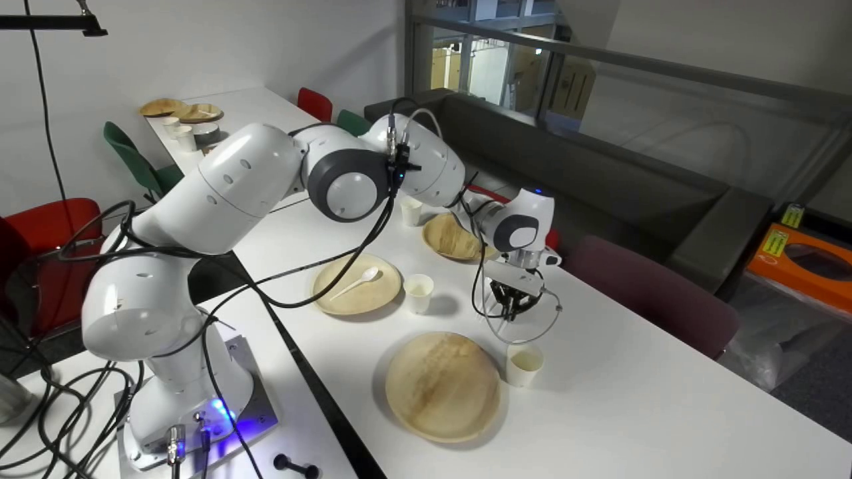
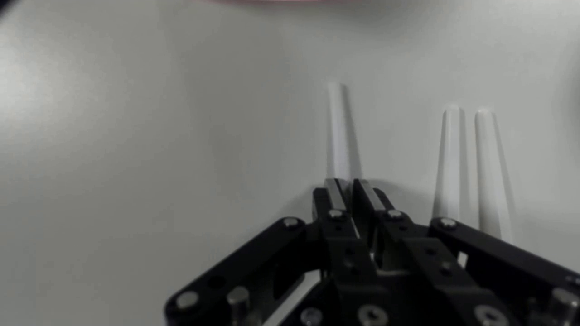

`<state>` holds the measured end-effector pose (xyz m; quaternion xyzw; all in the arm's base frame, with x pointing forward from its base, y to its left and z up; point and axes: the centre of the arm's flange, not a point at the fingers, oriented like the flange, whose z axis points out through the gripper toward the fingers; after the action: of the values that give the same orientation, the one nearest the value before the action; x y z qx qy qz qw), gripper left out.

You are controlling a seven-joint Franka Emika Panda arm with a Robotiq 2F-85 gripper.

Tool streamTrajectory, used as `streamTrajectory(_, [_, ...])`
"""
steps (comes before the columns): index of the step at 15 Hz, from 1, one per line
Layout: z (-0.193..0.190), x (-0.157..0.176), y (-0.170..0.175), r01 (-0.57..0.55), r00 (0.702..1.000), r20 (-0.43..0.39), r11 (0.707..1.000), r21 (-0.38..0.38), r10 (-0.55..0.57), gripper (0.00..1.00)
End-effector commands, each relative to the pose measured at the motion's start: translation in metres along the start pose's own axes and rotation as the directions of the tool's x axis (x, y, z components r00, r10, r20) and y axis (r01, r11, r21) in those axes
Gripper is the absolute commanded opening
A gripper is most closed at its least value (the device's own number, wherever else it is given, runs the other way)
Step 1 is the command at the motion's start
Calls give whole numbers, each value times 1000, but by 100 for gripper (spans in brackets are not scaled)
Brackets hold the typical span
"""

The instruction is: Put one spoon on the right plate

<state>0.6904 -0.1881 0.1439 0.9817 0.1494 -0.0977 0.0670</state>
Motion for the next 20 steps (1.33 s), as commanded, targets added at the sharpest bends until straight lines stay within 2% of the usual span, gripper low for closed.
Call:
streamTrajectory(1, [-10,-9,6,32,999,-18,999,-4,-32,13])
streamTrajectory(3, [-10,-10,6,31,999,-20,999,-6,-31,14])
streamTrajectory(4, [-11,-11,6,31,999,-21,999,-8,-31,18])
streamTrajectory(12, [-24,-18,6,31,998,-61,999,-42,-34,18])
streamTrajectory(13, [-26,-18,7,32,997,-63,999,-43,-35,16])
streamTrajectory(15, [-27,-18,8,33,997,-63,999,-43,-35,4])
streamTrajectory(16, [-28,-17,8,33,997,-62,999,-44,-35,7])
streamTrajectory(17, [-28,-16,8,33,997,-61,998,-44,-35,32])
streamTrajectory(19, [-26,-15,9,33,998,-57,999,-41,-36,34])
streamTrajectory(20, [-26,-14,9,33,998,-56,999,-39,-35,41])
